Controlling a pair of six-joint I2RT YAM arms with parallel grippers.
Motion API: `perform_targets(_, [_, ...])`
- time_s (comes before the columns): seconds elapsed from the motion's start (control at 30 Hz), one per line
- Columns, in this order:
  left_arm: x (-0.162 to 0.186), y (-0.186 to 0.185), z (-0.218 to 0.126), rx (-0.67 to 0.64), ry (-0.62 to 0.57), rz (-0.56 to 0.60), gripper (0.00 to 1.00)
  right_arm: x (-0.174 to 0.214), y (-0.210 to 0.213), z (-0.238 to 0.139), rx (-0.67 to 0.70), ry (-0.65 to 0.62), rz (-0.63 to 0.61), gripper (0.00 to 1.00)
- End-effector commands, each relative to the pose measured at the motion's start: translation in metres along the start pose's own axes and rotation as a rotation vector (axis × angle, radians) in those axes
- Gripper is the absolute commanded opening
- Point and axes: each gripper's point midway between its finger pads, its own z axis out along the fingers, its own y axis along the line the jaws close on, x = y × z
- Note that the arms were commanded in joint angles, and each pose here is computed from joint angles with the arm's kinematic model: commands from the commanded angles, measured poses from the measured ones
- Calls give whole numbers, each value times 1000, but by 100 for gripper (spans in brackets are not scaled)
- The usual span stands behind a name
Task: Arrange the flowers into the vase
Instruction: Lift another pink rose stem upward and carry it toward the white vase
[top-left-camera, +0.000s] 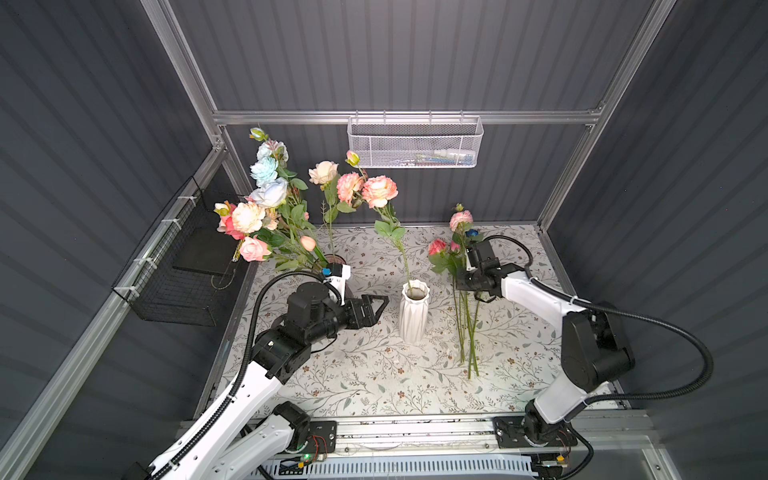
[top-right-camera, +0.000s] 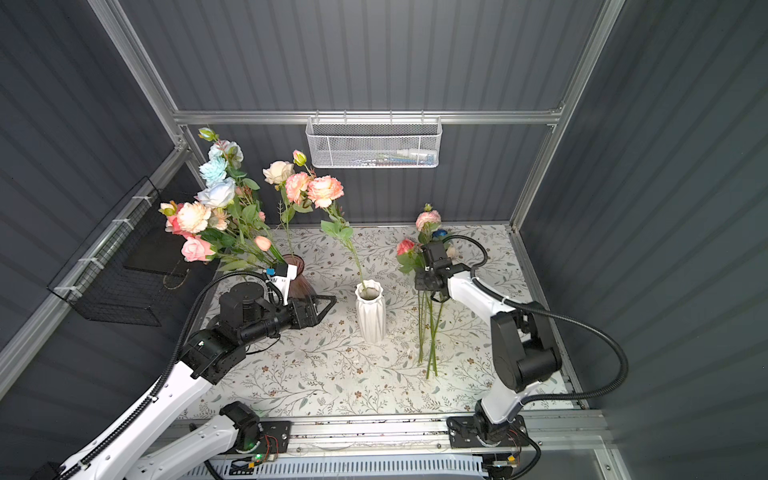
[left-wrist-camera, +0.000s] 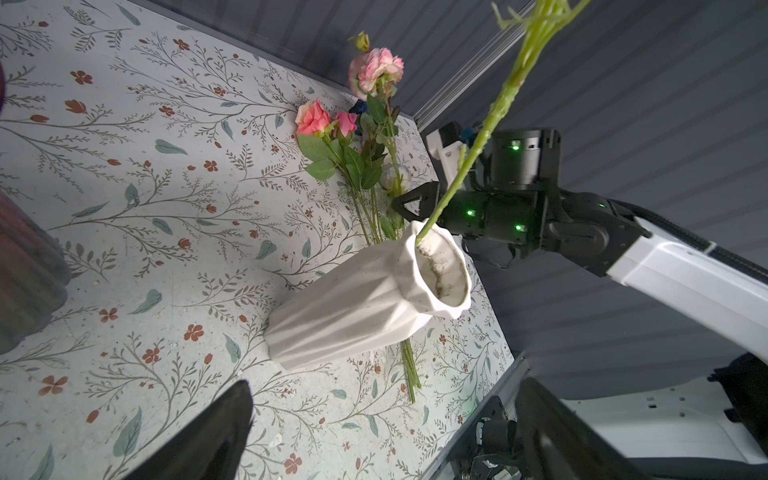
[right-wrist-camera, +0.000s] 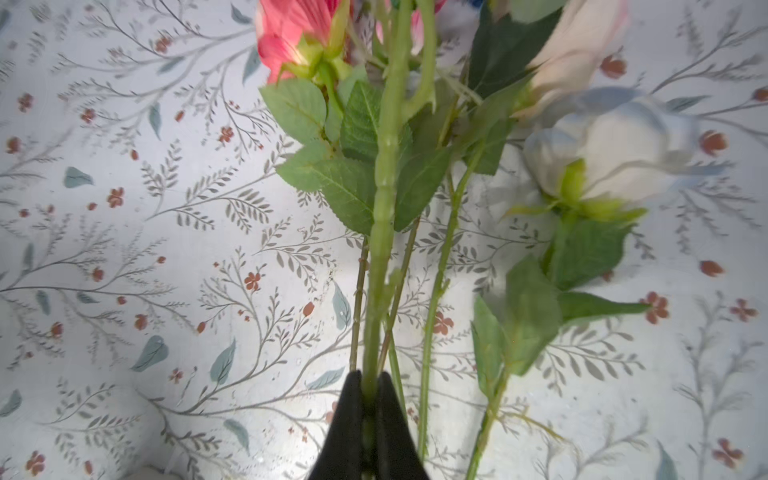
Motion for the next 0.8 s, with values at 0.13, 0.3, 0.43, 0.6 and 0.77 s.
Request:
perform_targets(0.13, [-7, -23, -14, 84, -22, 74, 100, -22, 0, -81, -71, -234, 60, 4])
perform_targets(0.3, [-16, -40, -25, 144, -63, 122, 100, -42, 1, -155, -102, -437, 55, 3])
perform_targets(0.43, [-23, -48, -32, 161, -87, 142, 100, -52, -8, -194, -26, -558, 30, 2])
perform_targets(0.6, [-24, -74, -40, 293, -80, 180, 100, -50, 39, -235, -319, -583, -57, 3])
perform_targets(0.77, [-29, -113, -59, 467, -88, 258, 99, -29, 97, -296, -563, -653, -244, 2])
